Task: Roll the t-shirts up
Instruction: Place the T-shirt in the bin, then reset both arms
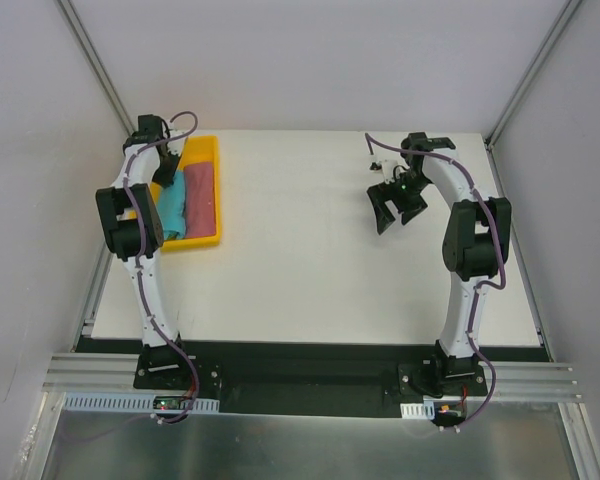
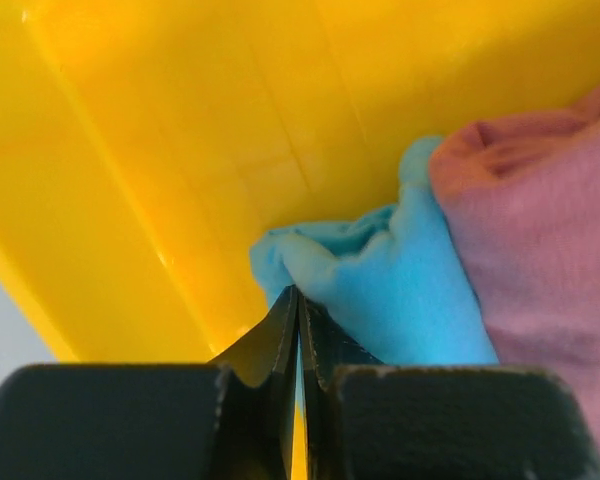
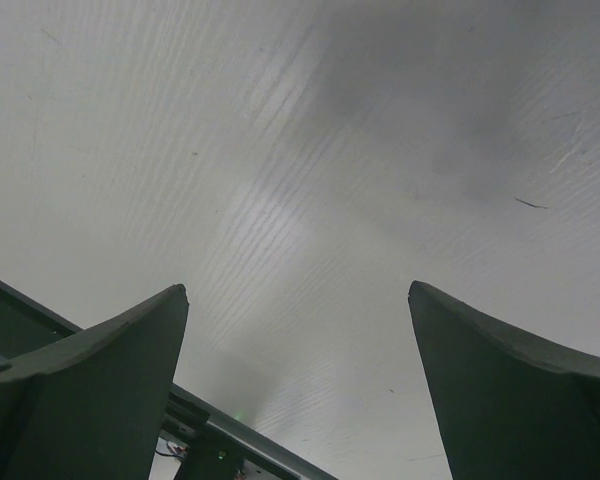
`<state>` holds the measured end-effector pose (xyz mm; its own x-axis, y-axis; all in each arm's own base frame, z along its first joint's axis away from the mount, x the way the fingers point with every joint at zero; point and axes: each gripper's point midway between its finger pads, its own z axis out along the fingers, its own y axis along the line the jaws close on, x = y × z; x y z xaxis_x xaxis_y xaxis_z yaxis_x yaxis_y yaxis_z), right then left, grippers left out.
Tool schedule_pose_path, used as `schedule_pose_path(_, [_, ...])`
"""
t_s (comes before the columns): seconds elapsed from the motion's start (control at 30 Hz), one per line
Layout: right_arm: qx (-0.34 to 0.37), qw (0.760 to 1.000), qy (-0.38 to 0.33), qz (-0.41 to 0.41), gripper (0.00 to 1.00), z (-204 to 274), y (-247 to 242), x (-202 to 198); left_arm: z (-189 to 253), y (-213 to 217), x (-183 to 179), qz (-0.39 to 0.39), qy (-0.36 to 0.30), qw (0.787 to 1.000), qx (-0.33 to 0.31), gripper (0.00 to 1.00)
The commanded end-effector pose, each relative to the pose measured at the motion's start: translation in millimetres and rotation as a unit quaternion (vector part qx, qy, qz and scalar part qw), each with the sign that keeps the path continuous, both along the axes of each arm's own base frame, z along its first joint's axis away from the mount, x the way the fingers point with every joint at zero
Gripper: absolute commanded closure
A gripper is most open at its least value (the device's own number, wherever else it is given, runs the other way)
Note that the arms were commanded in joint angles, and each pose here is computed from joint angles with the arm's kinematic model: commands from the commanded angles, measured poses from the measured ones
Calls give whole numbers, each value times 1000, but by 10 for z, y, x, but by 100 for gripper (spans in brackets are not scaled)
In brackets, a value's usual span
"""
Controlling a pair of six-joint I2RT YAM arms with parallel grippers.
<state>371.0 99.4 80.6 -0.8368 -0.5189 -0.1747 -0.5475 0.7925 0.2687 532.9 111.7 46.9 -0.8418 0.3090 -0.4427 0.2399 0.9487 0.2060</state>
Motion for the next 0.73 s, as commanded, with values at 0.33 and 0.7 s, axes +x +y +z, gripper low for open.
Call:
schedule_pose_path(0.33, [-24,960,-247,-128,4,1344,-109,712,1963,-1034,-709,-78,-139,985,-59,1])
schedule_pose_path(0.7, [-23,946,-312,-80,4,1785,147,563,1911,-3281,-1484,-303,-48,916,-258,1])
